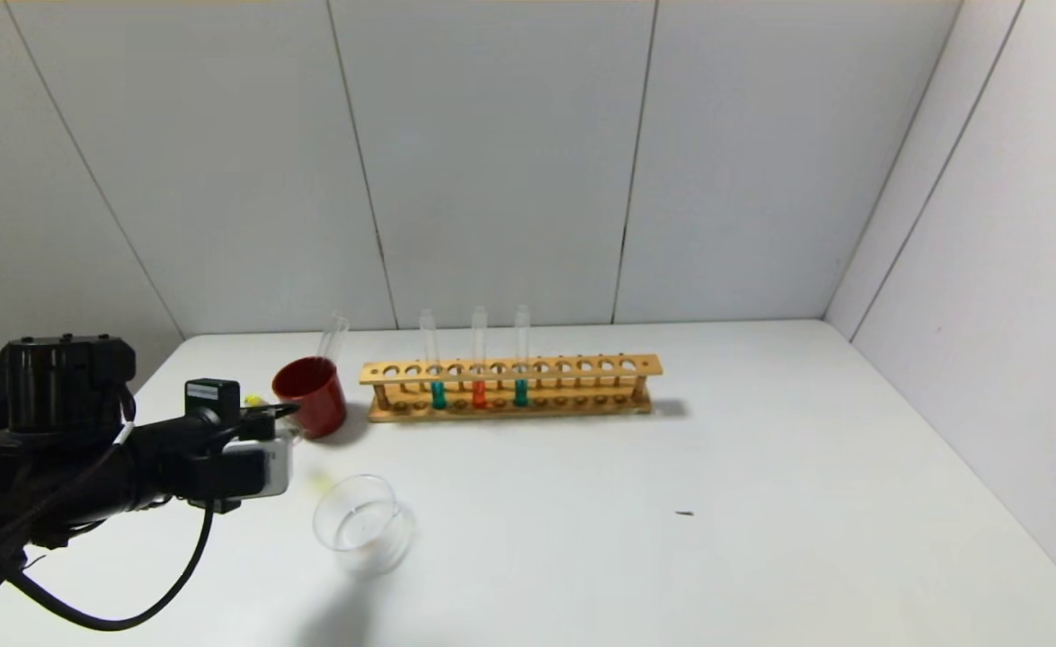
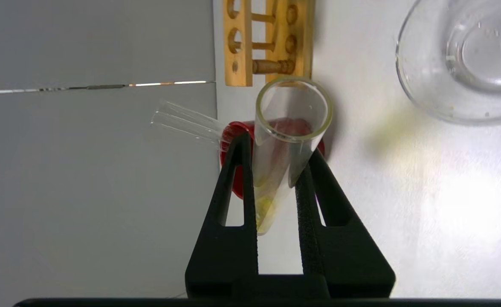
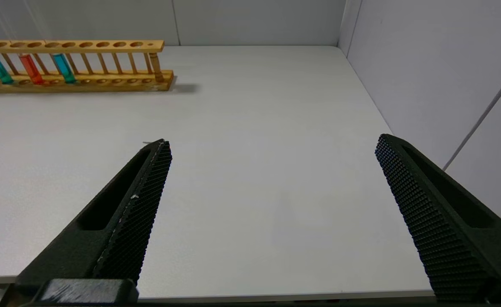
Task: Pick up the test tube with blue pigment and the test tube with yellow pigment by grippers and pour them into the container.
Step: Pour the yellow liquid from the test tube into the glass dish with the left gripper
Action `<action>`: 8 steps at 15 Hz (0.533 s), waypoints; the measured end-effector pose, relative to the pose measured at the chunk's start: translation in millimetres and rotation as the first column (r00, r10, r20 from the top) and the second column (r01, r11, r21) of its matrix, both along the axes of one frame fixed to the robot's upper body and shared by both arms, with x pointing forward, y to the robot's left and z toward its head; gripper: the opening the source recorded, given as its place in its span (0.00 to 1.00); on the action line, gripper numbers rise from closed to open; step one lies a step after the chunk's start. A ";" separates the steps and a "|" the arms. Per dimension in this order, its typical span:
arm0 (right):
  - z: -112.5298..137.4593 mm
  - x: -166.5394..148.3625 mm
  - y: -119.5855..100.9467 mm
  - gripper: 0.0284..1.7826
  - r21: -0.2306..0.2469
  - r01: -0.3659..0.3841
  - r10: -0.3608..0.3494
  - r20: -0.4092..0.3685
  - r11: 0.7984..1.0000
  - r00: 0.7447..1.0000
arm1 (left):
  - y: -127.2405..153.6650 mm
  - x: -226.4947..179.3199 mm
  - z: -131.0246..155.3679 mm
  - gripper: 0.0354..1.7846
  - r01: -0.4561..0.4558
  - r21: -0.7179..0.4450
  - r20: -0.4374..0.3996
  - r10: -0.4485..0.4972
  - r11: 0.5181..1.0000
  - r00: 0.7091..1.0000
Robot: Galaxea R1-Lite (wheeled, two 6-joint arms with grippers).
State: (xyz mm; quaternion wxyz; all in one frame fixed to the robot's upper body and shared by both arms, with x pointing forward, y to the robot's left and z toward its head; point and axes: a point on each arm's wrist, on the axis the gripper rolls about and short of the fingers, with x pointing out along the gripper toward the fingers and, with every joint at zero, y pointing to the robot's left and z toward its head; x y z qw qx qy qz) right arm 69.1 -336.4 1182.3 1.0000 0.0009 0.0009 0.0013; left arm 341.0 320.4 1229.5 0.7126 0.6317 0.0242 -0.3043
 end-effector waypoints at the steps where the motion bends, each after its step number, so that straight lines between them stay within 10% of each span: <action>1: 0.0 0.0 0.0 0.98 0.000 0.000 0.000 0.000 1.000 1.000 | 0.5 0.8 -3.3 0.16 0.015 0.031 0.002 -0.015 0.999 1.000; 8: 0.0 0.0 0.0 0.98 0.000 0.000 0.000 0.000 1.000 1.000 | 3.7 9.9 -6.8 0.16 0.084 0.249 0.071 -0.105 0.965 0.992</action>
